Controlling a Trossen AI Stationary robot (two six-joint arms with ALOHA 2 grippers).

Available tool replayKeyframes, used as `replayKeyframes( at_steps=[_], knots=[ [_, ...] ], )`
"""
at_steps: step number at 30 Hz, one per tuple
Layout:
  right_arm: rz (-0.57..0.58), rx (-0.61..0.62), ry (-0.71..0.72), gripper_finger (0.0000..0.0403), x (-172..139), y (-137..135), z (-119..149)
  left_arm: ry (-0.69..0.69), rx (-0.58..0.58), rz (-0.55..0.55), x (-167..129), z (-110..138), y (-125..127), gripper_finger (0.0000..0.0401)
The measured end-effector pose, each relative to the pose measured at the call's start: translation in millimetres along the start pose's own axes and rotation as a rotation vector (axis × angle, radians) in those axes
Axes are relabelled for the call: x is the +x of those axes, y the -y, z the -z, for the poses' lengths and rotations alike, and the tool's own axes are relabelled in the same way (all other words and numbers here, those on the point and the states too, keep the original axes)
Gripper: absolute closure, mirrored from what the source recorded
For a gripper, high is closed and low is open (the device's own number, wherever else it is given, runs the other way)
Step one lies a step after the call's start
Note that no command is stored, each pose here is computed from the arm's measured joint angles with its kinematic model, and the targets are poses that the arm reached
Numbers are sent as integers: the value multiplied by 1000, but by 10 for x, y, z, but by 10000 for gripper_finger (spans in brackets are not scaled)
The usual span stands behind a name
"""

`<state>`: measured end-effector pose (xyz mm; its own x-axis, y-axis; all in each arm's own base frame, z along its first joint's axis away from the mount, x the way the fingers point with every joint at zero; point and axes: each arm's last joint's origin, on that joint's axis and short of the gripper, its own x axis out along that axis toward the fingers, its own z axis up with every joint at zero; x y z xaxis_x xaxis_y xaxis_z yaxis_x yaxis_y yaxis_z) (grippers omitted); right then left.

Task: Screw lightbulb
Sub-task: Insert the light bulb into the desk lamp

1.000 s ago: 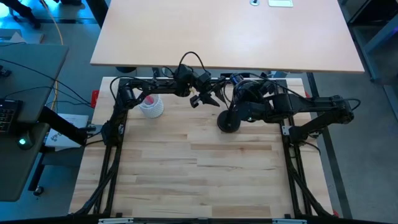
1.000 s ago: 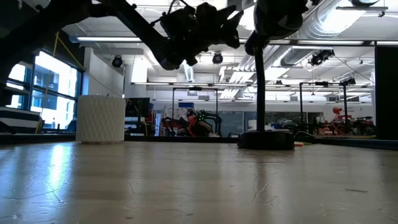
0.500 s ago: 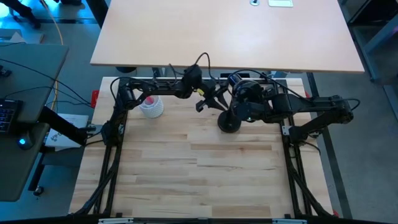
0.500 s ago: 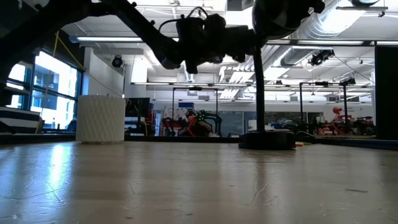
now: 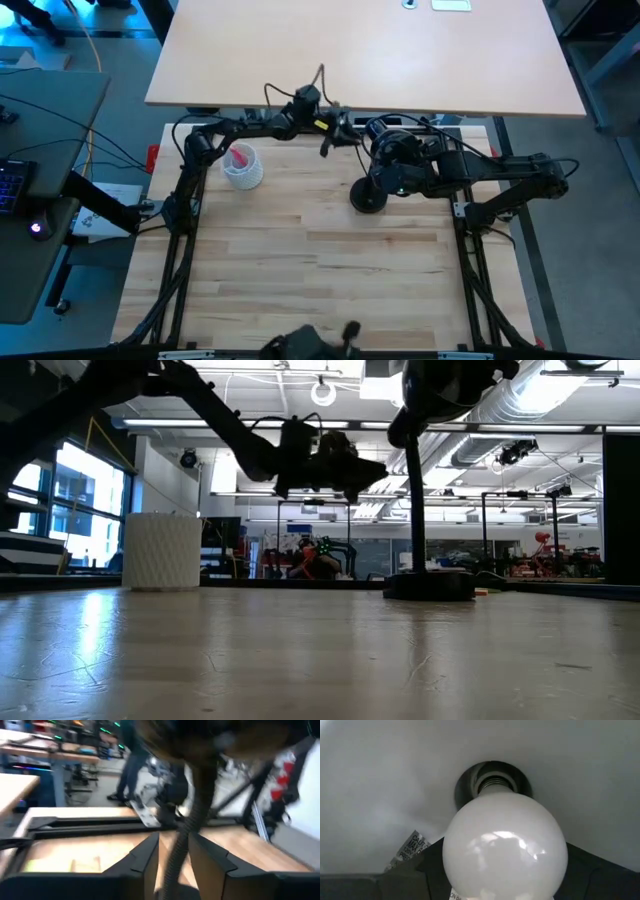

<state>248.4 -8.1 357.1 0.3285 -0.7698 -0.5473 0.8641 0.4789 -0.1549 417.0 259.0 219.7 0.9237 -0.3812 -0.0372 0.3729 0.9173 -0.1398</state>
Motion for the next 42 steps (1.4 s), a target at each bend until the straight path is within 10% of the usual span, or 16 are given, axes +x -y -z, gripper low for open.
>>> replayKeyframes(
  at_steps=[5,17,27,42],
  knots=[
    [-2,-1,0,157,0,-1,-1,74,-75,-178,-110,-78,-112,282],
    [-6,-3,-4,157,-2,-2,0,44,-85,167,-108,-275,-34,187],
    [-11,-24,-10,157,-2,-2,2,48,-89,177,-25,-264,-17,112],
    [-24,-27,-23,157,-1,-6,5,69,-88,318,379,-237,-229,104]
  ],
)
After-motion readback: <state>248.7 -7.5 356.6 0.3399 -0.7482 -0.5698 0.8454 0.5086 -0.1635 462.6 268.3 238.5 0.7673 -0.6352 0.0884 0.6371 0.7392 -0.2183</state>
